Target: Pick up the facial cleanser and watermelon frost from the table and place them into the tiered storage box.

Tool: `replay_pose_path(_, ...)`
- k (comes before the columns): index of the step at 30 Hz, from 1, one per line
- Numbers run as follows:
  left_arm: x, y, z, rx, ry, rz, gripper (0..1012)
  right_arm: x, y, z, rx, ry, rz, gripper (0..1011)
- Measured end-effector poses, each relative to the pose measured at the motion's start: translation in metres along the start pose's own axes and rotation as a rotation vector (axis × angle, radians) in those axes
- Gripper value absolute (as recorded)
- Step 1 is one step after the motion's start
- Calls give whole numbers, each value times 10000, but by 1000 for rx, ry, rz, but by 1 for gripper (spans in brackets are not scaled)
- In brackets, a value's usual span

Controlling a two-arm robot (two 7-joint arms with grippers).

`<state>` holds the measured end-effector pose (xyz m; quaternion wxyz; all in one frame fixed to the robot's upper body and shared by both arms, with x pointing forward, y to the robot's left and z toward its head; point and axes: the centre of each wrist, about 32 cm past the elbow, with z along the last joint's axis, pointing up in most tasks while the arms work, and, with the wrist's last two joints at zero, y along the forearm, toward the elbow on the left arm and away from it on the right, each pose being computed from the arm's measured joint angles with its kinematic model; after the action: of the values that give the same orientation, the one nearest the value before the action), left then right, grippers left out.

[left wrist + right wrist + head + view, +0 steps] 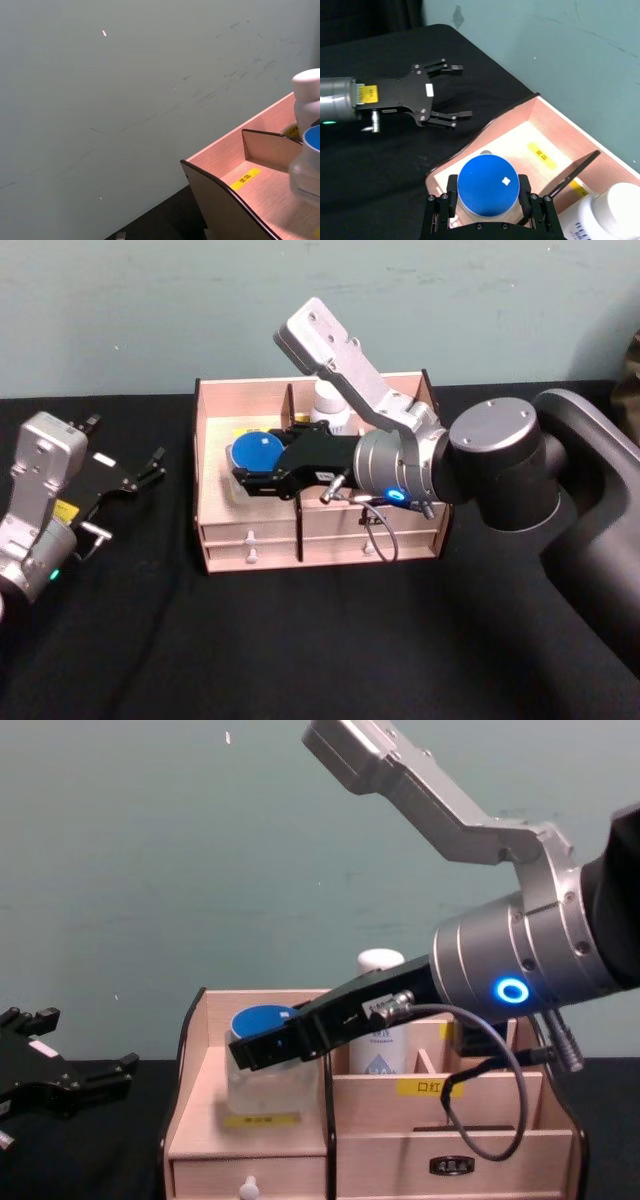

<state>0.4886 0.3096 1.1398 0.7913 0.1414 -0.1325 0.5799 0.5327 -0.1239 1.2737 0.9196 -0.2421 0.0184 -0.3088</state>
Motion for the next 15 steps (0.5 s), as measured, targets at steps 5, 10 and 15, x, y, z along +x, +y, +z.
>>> replay_pose_path(5,0,0,0,0,0,0,1001,54,67,9,-1,-3,-20,726)
replay_pose_path(10,0,0,0,0,0,0,1001,91,124,5,3,3,-34,724)
replay_pose_path(15,0,0,0,0,0,0,1001,107,170,5,5,7,-39,724)
